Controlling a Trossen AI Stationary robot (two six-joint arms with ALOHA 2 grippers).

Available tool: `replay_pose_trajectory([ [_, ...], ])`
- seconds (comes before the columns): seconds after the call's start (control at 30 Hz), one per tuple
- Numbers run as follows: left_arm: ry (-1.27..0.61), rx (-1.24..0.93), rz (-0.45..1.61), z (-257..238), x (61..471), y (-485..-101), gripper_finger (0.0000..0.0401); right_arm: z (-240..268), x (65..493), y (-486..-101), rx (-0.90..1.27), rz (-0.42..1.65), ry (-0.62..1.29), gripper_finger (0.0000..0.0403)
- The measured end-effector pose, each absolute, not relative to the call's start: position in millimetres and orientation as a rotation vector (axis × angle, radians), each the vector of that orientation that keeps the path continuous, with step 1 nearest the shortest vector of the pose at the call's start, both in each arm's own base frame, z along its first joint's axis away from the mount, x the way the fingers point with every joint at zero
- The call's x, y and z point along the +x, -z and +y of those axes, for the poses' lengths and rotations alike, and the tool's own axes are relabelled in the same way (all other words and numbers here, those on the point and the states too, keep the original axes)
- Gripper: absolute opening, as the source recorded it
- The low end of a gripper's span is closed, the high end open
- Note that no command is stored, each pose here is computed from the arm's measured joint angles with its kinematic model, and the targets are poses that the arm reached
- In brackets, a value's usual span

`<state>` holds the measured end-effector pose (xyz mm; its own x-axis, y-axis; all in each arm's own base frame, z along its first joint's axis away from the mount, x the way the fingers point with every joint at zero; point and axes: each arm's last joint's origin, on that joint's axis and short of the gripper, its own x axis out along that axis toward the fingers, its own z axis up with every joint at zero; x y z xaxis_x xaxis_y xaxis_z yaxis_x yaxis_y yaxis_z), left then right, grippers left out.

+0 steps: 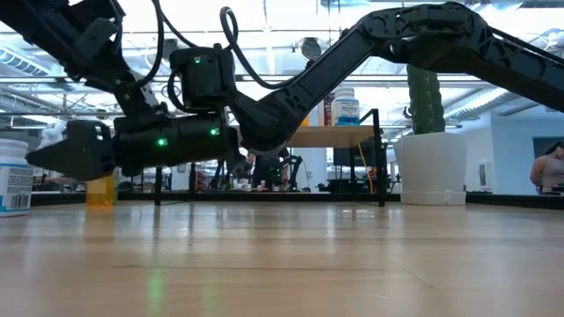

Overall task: Pick and place medicine bottles onto shelf by color
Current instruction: Put the white and blue medicine bottle on the shelf

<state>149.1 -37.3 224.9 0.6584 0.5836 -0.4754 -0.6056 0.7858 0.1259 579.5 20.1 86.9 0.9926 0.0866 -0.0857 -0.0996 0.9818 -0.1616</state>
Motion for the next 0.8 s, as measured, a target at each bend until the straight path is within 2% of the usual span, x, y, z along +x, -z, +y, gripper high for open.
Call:
replay_pose_trajectory([
  [0.23,-0.624,0.034,0.500,-43.2,163.4,-225.8,0.0211,15.1,579.8,-88.7,-0.159,0.062,-0.084,0.0336],
  [0.47,-0.597,0.049,0.512,-44.5,165.5,-225.4,0.0211,17.3,578.8,-74.1,-0.121,0.116,-0.114,0.0336],
  [0.8,-0.593,0.045,0.504,-44.7,166.3,-226.2,0.0211,25.8,579.1,-81.8,-0.166,0.033,-0.121,0.0336],
])
